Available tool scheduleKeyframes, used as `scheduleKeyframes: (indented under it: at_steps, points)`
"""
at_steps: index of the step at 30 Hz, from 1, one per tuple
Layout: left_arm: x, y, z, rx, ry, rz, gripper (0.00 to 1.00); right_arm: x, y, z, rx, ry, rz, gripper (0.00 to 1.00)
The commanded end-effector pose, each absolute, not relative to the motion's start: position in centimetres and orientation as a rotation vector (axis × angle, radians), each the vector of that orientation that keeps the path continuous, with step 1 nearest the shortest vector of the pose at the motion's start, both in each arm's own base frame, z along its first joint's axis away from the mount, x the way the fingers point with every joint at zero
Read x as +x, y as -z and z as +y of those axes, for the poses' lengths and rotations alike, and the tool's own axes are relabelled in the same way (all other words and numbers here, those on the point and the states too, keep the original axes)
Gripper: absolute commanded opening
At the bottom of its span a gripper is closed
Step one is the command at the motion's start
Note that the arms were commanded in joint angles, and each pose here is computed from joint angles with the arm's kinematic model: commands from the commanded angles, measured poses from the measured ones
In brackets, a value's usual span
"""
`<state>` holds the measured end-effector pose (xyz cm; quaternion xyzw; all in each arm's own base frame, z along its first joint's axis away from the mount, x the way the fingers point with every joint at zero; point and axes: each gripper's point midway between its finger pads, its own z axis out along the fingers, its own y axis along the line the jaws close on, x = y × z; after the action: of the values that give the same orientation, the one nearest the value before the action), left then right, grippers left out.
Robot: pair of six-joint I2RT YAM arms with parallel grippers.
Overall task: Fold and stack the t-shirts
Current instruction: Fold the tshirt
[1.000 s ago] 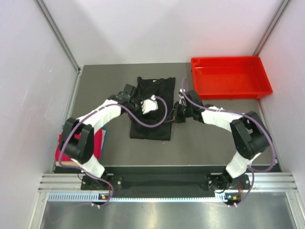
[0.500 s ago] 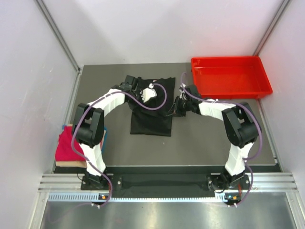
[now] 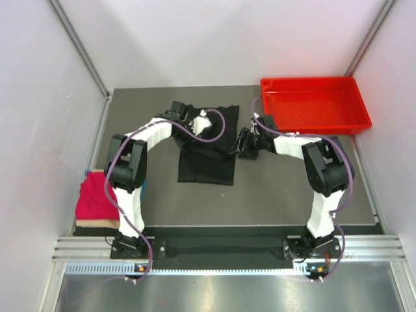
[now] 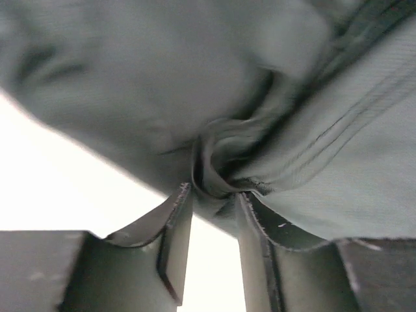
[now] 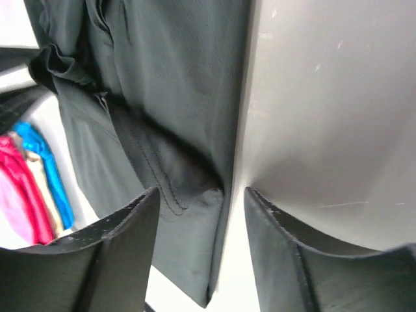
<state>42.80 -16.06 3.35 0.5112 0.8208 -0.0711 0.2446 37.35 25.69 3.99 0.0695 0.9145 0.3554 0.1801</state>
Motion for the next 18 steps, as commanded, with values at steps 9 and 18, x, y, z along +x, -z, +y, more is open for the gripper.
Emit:
scheduleKeyframes:
  at_steps: [9, 18]
  points:
    - [50.2, -9.2, -13.0, 0.905, -0.074, 2.177, 0.52, 39.4, -12.2, 22.4, -0.1, -0.677, 2.296, 0.51]
    - [47.9, -12.5, -12.0, 0.636, 0.244, 2.242, 0.55, 33.4, -10.9, 31.7, -0.48, -0.932, 2.305, 0.33]
